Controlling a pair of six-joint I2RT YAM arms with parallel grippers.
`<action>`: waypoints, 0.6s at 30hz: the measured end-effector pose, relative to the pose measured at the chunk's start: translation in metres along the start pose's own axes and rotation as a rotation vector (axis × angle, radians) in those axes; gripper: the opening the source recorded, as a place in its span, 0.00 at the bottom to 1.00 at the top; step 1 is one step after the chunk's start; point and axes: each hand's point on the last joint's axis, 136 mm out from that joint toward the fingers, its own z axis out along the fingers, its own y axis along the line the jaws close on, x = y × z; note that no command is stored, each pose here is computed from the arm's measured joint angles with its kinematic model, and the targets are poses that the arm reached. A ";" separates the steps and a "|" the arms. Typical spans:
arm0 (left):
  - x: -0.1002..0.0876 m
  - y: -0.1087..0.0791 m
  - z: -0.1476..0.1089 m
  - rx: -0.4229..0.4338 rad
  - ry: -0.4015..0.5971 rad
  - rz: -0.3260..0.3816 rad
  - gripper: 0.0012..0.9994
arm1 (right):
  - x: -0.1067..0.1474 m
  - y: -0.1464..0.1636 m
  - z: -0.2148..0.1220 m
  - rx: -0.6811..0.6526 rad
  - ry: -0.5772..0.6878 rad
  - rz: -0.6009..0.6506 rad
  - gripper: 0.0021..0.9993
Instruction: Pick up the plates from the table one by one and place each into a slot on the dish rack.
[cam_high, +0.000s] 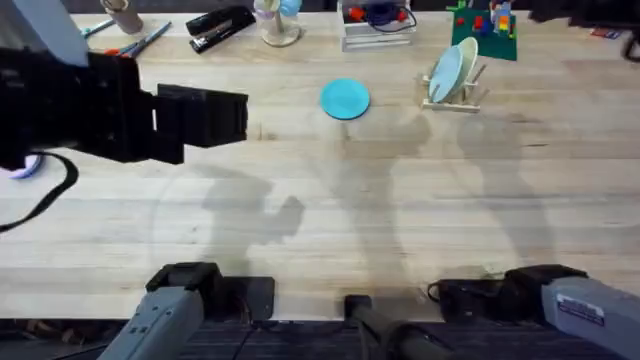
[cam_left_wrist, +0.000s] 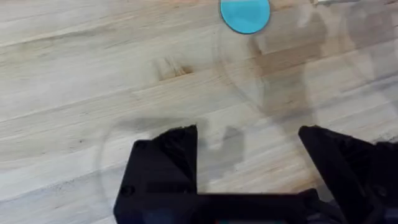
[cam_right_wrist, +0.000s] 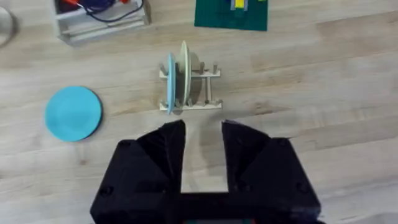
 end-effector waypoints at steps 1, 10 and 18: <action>0.000 0.000 0.000 0.000 0.000 0.000 0.99 | 0.000 -0.002 -0.009 -0.003 -0.015 0.004 0.37; 0.000 0.000 0.000 0.000 0.000 0.000 0.99 | 0.021 -0.018 -0.061 -0.010 -0.046 0.019 0.46; 0.000 0.000 0.000 0.000 0.001 0.000 0.99 | 0.025 -0.022 -0.076 -0.015 -0.071 0.024 0.67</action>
